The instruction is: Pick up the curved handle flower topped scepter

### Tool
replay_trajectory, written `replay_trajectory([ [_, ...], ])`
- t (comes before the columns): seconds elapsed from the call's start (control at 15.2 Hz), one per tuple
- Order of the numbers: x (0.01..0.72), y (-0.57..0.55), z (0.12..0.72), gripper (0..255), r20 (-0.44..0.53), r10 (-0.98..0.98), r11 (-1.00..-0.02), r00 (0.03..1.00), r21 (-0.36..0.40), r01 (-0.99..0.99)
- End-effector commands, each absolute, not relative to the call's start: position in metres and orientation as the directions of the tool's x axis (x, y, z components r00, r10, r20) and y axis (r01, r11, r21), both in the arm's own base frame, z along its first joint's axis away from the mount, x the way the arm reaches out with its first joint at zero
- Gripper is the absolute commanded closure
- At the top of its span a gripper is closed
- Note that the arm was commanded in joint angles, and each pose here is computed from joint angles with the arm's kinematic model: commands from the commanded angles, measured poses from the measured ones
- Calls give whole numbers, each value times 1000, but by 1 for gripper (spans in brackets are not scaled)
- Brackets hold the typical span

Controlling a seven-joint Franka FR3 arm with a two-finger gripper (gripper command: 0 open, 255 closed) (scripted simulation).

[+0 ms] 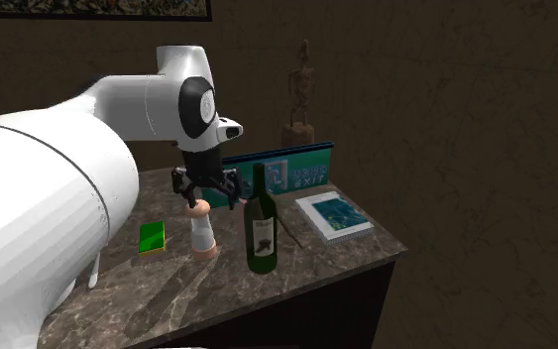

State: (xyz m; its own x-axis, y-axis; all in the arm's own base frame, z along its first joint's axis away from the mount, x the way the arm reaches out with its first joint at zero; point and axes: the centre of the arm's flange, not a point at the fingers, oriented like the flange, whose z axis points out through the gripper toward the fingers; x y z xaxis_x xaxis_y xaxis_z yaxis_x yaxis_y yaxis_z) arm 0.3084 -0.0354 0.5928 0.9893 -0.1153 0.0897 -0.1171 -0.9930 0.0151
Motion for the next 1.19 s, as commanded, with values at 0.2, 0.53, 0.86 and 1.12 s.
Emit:
replay_trajectory([
  [0.2, 332, -67, 575, 0, 79, -63, -998, 995, -12, -63],
  [0.53, 375, -116, 542, 0, 65, 24, -998, 998, -59, 28],
  [0.86, 422, -159, 506, 0, 54, 112, -987, 992, -107, 117],
  [1.12, 462, -190, 476, 0, 49, 182, -971, 982, -146, 187],
])
